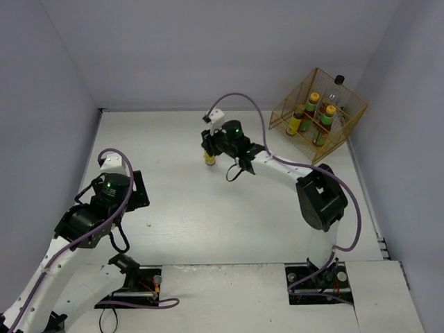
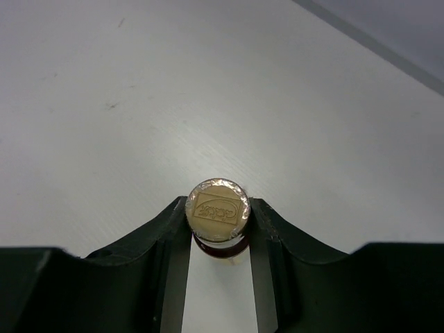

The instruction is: Organize the condiment bottles

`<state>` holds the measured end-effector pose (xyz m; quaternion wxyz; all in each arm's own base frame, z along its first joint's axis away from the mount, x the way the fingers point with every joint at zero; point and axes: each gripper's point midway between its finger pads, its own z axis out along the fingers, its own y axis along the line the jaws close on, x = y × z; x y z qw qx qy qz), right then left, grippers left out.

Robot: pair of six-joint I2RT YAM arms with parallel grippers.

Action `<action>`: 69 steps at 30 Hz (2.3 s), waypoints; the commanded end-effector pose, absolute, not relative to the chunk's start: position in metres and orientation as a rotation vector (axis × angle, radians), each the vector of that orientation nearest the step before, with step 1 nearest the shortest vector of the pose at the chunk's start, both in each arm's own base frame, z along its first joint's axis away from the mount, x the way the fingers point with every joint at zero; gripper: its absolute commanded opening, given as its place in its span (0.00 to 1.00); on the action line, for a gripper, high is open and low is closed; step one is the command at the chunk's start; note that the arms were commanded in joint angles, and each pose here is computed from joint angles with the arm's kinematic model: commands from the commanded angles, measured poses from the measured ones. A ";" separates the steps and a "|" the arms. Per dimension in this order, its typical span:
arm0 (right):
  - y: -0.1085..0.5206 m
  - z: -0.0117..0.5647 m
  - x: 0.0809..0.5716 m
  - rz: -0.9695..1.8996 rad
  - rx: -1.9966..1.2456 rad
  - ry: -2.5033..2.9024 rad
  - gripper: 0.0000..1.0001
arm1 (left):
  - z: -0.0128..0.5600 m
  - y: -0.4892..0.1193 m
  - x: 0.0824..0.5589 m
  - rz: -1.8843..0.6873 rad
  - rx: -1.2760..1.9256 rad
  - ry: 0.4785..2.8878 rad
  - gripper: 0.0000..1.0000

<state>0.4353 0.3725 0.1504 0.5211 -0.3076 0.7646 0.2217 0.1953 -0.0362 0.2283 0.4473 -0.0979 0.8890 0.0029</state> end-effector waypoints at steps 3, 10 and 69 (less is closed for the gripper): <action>0.258 0.312 0.473 0.333 -0.452 1.545 0.00 | 0.243 -0.050 0.215 -0.058 -0.244 2.143 0.71; 0.127 0.339 0.482 0.139 -0.256 1.553 0.00 | 0.241 -0.061 0.227 -0.087 -0.223 2.143 0.71; -0.005 0.398 0.403 0.077 0.001 1.533 1.00 | 0.258 -0.062 0.234 -0.083 -0.184 2.106 0.71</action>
